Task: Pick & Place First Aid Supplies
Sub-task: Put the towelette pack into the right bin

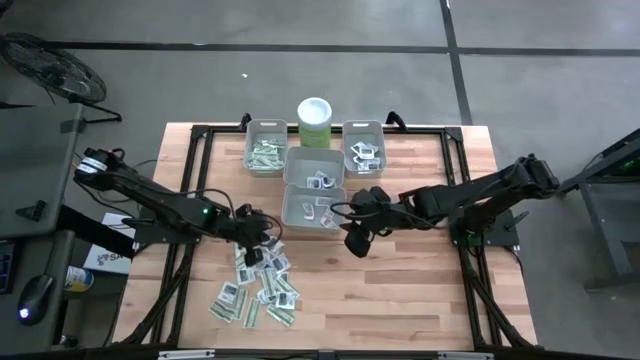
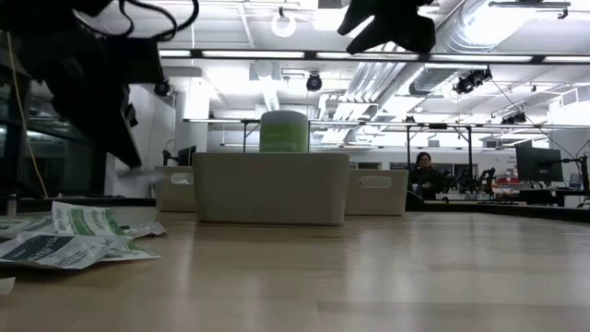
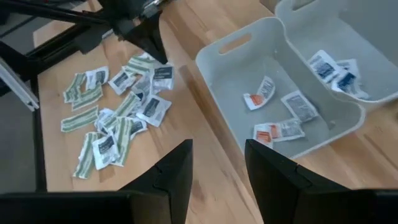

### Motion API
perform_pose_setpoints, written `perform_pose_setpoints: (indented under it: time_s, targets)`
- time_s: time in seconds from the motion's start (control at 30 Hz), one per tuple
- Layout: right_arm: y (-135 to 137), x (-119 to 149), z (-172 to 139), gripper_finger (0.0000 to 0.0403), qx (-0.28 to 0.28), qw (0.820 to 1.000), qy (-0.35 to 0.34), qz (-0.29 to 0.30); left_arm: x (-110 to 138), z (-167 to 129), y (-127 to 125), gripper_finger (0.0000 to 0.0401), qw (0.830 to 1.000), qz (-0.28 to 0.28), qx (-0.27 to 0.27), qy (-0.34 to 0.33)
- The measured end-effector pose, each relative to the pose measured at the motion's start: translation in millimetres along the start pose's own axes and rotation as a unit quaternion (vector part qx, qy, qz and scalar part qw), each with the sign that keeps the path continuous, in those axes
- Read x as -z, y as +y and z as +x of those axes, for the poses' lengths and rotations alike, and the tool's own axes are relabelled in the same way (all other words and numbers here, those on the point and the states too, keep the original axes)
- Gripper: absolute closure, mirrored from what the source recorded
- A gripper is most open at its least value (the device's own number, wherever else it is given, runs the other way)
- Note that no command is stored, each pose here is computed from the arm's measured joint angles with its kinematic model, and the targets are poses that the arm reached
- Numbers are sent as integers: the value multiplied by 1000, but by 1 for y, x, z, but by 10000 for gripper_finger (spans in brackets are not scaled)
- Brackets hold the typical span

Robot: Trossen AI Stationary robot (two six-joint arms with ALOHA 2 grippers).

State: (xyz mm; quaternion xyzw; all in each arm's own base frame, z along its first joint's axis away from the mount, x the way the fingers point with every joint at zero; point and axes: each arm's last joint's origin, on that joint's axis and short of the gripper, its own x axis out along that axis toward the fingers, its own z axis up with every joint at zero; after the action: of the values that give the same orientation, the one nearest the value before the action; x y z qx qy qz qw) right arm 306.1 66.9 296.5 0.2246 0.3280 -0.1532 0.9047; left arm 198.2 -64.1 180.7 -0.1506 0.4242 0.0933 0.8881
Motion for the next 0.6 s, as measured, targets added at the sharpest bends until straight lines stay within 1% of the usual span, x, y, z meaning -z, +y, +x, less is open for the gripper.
perform_pose_setpoints:
  time_s: [0.17, 0.3, 0.37, 0.5, 0.6]
  targets:
    - [5, 1, 13, 263, -12, 1000, -1, -3, -8, -13, -2, 401, 1000, 0, 8, -11]
    - [11, 0, 25, 263, -34, 999, -15, 5, -18, -24, -5, 401, 999, -7, 21, -36]
    - [15, 1, 32, 263, -45, 999, -22, 9, -27, -32, -8, 401, 998, -9, 24, -61]
    - [21, 0, 42, 260, -72, 997, -31, 16, -44, -48, -15, 401, 994, 6, 26, -103]
    - [22, 0, 47, 254, -82, 996, -32, 17, -51, -54, -17, 401, 994, 19, 22, -107]
